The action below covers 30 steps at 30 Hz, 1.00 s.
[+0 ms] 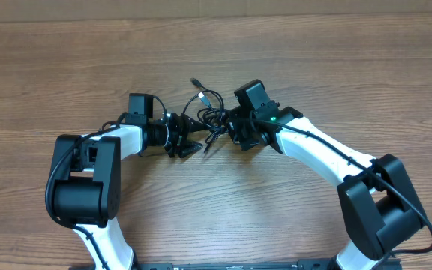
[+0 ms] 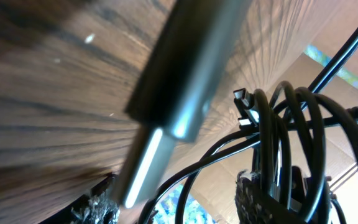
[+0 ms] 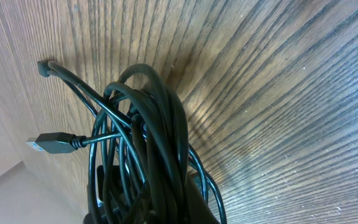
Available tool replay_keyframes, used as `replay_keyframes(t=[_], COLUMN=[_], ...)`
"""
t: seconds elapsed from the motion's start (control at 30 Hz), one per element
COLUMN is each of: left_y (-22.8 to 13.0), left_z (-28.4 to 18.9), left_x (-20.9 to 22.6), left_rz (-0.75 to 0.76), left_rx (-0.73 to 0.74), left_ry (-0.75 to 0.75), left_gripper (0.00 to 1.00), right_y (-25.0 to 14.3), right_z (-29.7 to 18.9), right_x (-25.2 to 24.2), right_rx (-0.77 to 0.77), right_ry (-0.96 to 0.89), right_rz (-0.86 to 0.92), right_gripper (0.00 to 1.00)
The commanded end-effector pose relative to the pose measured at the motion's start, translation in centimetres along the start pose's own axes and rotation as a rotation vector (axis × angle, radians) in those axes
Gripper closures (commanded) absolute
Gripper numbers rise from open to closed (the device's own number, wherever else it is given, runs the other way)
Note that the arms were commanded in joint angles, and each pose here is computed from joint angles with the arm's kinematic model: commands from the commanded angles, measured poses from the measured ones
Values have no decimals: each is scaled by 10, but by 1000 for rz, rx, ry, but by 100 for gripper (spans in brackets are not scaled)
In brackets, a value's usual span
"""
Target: Untangle cables
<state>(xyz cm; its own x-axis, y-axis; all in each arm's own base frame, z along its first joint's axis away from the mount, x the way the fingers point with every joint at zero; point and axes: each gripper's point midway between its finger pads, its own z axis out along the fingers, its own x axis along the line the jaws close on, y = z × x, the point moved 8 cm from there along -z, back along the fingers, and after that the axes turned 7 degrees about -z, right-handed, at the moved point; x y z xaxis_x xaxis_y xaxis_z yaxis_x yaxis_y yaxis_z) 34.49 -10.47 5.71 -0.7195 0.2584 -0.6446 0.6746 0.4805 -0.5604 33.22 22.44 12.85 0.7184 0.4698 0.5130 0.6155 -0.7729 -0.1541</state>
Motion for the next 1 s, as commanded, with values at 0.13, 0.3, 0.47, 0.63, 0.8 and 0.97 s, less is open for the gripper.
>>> replay_keyframes(t=[0.13, 0.3, 0.47, 0.63, 0.8, 0.97], left_y=[15, 17, 11, 4, -6, -16], left_z=[7, 7, 7, 8, 15, 21], left_x=[20, 11, -4, -6, -7, -8], left_rz=[-139, -92, -13, 2, 17, 31], left_rx=[-70, -63, 19, 87, 141, 198], left_ry=[48, 2, -78, -99, -92, -87], left_gripper=[38, 35, 34, 36, 37, 38], right_y=[-1, -1, -1, -1, -1, -1], right_z=[-10, -10, -10, -10, -10, -10], right_x=[6, 6, 7, 7, 7, 7], right_rx=[2, 2, 2, 2, 2, 2], right_ry=[34, 34, 37, 38, 38, 38], right_rz=[-4, -4, -5, -5, -4, -4], right_gripper=[96, 96, 96, 96, 96, 96])
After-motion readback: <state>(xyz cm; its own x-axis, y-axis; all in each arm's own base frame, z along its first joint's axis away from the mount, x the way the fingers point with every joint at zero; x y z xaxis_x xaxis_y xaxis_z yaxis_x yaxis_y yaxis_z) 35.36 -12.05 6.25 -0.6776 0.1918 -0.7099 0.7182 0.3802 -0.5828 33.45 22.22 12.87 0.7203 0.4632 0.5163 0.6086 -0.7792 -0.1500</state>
